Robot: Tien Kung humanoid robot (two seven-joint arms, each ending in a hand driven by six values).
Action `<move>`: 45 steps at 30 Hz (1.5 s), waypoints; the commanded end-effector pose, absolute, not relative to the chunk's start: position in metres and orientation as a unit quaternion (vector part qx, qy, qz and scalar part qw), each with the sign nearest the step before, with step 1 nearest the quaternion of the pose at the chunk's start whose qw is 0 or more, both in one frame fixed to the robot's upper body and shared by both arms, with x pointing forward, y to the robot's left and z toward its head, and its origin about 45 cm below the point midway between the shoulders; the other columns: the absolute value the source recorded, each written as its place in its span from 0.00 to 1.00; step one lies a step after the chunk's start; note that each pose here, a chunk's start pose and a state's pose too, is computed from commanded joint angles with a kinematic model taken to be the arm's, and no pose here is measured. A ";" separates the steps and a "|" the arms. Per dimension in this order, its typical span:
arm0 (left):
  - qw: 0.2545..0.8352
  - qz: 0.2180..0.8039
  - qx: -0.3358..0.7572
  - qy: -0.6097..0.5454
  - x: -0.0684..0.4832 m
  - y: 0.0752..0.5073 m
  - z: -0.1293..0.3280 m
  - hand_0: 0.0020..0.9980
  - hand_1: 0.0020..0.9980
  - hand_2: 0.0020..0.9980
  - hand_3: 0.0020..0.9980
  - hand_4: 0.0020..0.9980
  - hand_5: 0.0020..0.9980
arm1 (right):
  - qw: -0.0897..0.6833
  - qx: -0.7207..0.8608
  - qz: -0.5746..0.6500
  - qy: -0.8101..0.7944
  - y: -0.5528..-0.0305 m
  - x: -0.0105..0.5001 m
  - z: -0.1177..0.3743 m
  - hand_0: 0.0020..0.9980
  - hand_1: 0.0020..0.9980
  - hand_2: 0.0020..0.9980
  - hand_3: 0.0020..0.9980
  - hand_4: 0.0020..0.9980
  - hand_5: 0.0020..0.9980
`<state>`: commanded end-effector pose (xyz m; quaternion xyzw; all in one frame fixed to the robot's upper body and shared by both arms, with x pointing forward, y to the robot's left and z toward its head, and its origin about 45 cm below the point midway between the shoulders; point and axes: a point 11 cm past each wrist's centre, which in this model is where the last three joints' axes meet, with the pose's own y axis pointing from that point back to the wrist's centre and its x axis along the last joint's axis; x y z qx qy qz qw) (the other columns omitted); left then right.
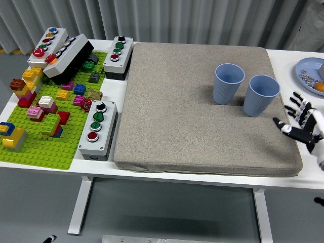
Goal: Pick cup pour cup place
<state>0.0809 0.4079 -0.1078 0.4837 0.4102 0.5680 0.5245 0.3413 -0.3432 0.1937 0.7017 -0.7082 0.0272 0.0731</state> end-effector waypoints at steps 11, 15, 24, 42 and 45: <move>0.521 0.583 0.480 0.397 0.092 0.418 -0.102 0.85 0.80 0.88 0.79 0.64 0.99 | 0.021 0.653 0.074 -0.754 -0.392 0.386 0.261 0.94 0.87 0.94 0.96 0.81 0.04; 0.523 0.584 0.478 0.396 0.095 0.417 -0.102 0.85 0.81 0.88 0.79 0.64 0.99 | -0.010 0.638 0.086 -0.765 -0.398 0.402 0.286 0.94 0.86 0.94 0.96 0.81 0.04; 0.528 0.580 0.477 0.398 0.097 0.412 -0.103 0.85 0.81 0.89 0.79 0.64 0.99 | -0.051 0.627 0.098 -0.771 -0.395 0.436 0.324 0.94 0.86 0.93 0.95 0.81 0.05; 0.527 0.579 0.475 0.401 0.095 0.410 -0.105 0.85 0.81 0.89 0.79 0.64 0.99 | -0.065 0.613 0.092 -0.782 -0.401 0.451 0.335 0.94 0.86 0.92 0.95 0.81 0.06; 0.527 0.579 0.476 0.402 0.094 0.410 -0.105 0.85 0.81 0.89 0.79 0.64 0.99 | -0.069 0.614 0.088 -0.781 -0.399 0.451 0.334 0.94 0.85 0.88 0.93 0.80 0.07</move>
